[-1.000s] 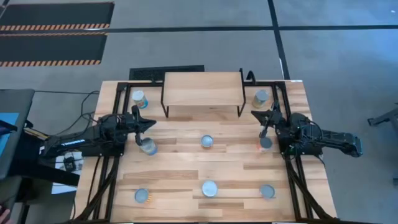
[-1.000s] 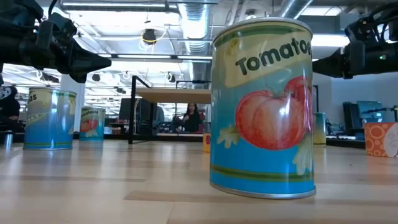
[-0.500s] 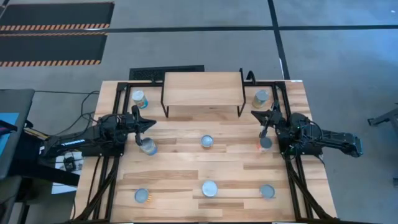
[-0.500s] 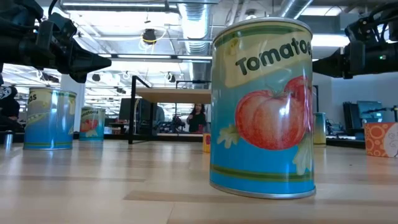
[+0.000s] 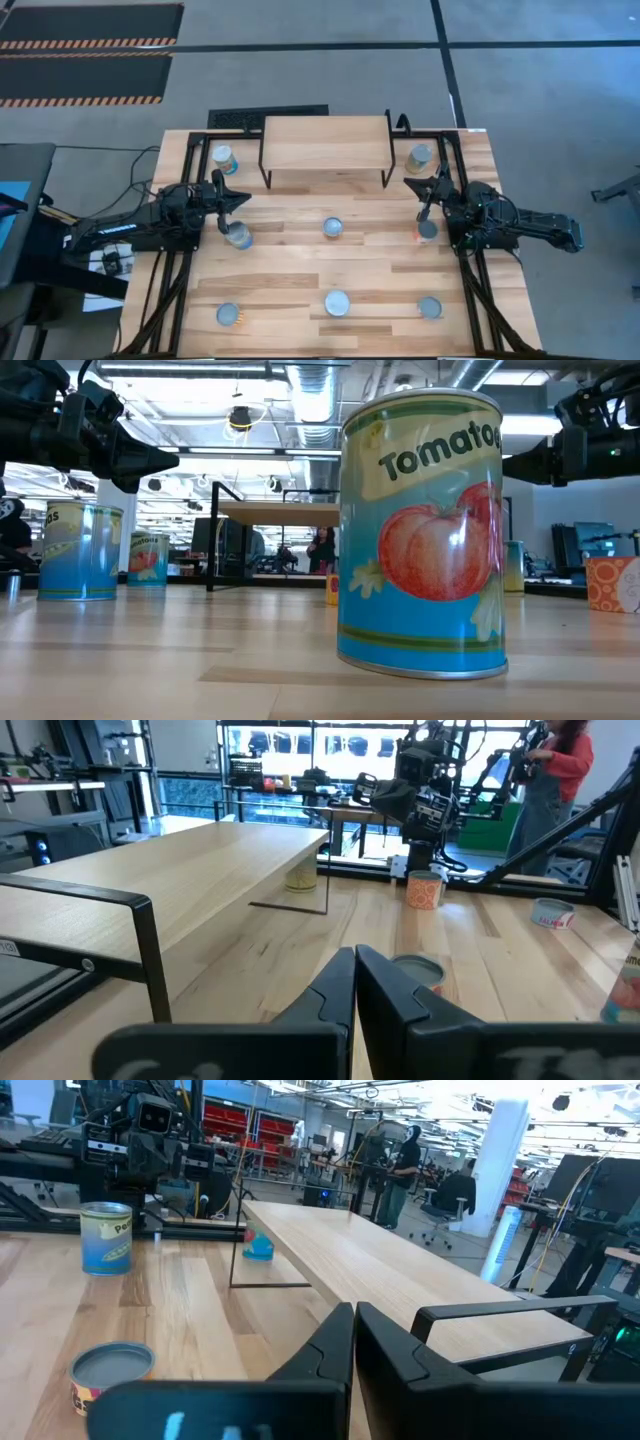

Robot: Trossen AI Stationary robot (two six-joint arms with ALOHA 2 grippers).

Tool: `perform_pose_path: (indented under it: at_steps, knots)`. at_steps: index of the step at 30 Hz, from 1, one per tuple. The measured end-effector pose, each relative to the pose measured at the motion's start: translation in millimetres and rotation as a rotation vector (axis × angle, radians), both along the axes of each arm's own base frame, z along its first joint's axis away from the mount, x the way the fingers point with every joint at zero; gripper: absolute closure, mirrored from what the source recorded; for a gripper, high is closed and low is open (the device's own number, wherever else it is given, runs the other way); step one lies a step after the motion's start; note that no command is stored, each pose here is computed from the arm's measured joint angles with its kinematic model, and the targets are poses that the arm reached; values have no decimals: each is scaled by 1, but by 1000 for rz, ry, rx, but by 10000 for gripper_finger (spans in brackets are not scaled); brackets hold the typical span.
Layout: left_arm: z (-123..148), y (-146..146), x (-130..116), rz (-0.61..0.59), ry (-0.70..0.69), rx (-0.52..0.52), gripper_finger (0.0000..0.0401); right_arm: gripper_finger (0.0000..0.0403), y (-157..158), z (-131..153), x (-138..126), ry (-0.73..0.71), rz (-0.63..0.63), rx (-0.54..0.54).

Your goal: Pick and place cans onto a shelf

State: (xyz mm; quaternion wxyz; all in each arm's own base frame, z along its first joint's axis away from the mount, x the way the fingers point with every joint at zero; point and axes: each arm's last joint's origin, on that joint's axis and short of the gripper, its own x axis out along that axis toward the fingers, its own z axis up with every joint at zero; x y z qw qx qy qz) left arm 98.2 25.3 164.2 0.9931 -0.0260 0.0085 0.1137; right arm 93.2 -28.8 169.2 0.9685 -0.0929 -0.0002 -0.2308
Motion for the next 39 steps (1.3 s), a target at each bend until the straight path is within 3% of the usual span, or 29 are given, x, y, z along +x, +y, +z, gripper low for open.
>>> perform_pose_path:
  at_steps: [12,24,29,34,39]
  knots:
    - [0,0,0,0,0,0,399,365,0,0,0,0,0,0]
    - [1,0,0,0,-57,-182,399,365,0,0,0,0,1,0]
    - [7,-6,0,-155,-74,-203,400,365,0,0,0,0,0,0]
    - [24,-15,-1,-336,-137,-117,401,365,0,0,0,0,0,0]
    - [35,-19,-3,-403,-163,-157,401,365,0,0,0,0,0,0]
